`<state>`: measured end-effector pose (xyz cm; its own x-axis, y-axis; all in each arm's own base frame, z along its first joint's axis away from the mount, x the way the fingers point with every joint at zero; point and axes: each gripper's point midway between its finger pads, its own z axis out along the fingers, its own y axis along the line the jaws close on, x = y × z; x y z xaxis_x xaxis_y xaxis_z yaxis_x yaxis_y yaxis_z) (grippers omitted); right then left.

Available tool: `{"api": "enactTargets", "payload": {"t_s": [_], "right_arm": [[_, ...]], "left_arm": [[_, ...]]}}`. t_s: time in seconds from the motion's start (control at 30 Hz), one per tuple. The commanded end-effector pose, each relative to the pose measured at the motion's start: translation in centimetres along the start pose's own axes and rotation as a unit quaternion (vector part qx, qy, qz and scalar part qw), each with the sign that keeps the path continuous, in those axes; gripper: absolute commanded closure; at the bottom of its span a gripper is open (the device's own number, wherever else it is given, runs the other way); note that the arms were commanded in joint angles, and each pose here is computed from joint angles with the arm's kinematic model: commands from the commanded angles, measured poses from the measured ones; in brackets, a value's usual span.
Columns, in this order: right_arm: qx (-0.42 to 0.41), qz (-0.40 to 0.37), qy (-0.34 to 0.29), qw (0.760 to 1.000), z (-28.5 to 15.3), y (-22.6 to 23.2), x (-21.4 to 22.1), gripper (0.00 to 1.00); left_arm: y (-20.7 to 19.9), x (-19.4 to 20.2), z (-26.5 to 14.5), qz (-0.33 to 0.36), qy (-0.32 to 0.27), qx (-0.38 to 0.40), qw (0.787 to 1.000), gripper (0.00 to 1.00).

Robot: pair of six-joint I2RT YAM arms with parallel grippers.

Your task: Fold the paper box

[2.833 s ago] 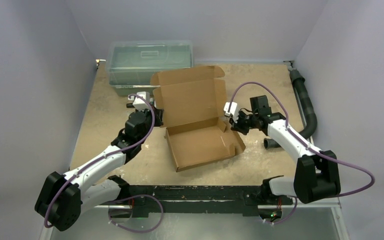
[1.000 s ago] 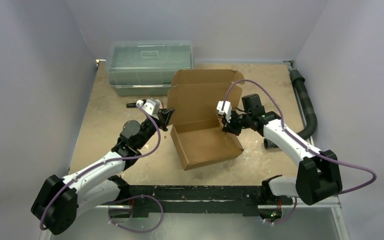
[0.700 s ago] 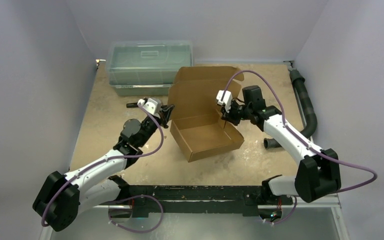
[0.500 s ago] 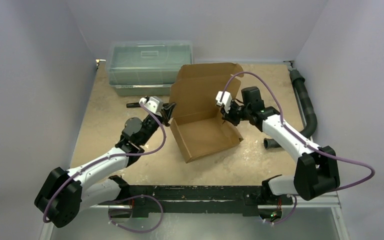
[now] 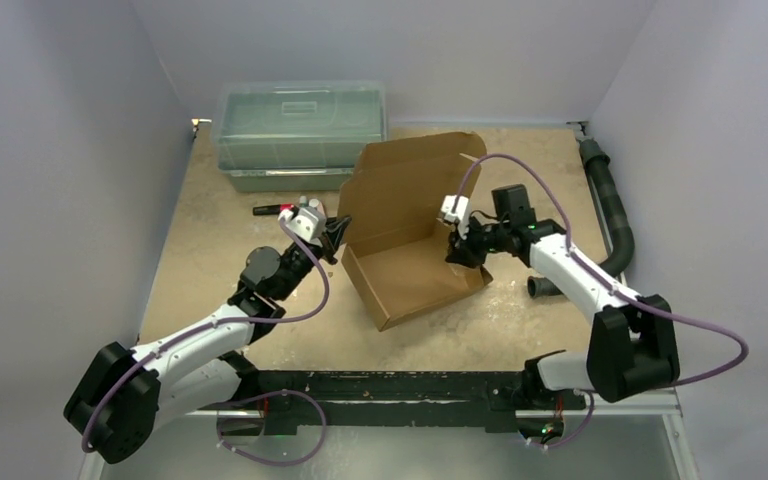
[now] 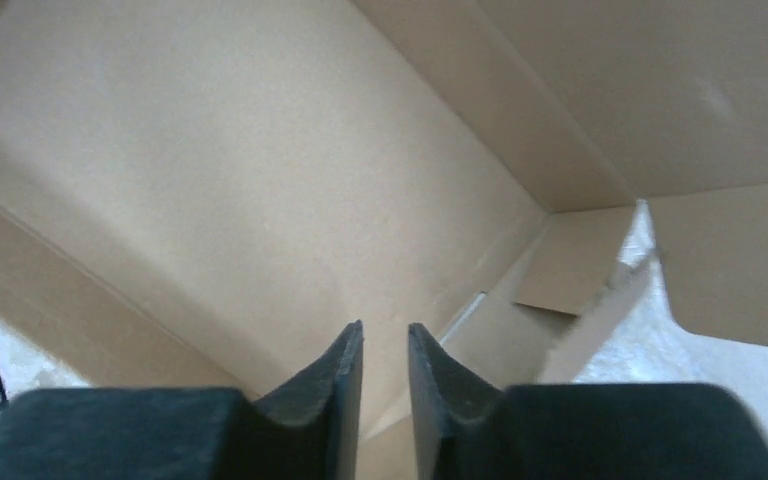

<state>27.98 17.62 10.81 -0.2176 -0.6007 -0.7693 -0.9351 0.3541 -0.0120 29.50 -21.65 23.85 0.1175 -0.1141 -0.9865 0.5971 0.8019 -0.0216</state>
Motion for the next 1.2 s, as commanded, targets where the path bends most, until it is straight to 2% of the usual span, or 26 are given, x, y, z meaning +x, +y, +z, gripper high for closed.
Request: {"api": "enactTargets", "payload": {"t_s": [0.0, 0.07, 0.13, 0.23, 0.33, 0.5, 0.67, 0.73, 0.77, 1.07, 1.17], "right_arm": [[0.01, 0.014, -0.083, 0.996, -4.5, -1.0, -3.4, 0.64], [0.053, 0.029, -0.069, 0.996, -4.8, -2.2, -2.1, 0.46], [0.106, 0.036, -0.037, 0.993, -4.6, -3.7, 0.1, 0.35], [0.16, 0.039, -0.003, 0.986, -4.6, -5.6, 2.0, 0.3], [0.16, 0.052, 0.016, 0.986, -3.7, -6.2, 3.0, 0.31], [0.166, 0.055, 0.043, 0.984, -2.2, -6.5, 3.4, 0.43], [0.188, 0.063, 0.051, 0.979, -2.0, -7.4, 3.4, 0.76], [0.197, 0.064, 0.05, 0.977, -2.2, -7.7, 3.2, 0.94], [0.202, 0.065, 0.045, 0.976, -2.3, -7.8, 2.9, 0.98], [0.252, 0.009, -0.061, 0.966, -6.2, -7.8, -3.3, 1.0], [0.257, -0.015, -0.075, 0.963, -6.6, -7.5, -4.3, 1.0]], "left_arm": [[-0.7, -1.7, 0.1, 0.024, -0.024, 0.021, 0.999, 1.0], [-0.8, -1.7, 0.3, 0.023, -0.023, 0.023, 0.999, 1.0], [-0.9, -1.7, 0.4, 0.02, -0.023, 0.025, 0.999, 1.0], [-1.0, -1.7, 0.3, 0.011, -0.024, 0.026, 0.999, 1.0], [-1.0, -1.8, 0.2, 0.005, -0.025, 0.025, 0.999, 1.0], [-0.9, -2.1, 0.1, 0.006, -0.025, 0.022, 0.999, 1.0], [-0.9, -2.1, 0.0, 0.003, -0.025, 0.022, 0.999, 1.0], [-1.0, -2.2, 0.1, 0.001, -0.026, 0.022, 0.999, 1.0], [-0.9, -2.2, 0.1, 0.0, -0.027, 0.022, 0.999, 1.0], [-1.4, -3.6, 0.7, -0.021, -0.036, 0.031, 0.999, 1.0], [-1.4, -3.9, 1.2, -0.025, -0.037, 0.03, 0.999, 1.0]]}}
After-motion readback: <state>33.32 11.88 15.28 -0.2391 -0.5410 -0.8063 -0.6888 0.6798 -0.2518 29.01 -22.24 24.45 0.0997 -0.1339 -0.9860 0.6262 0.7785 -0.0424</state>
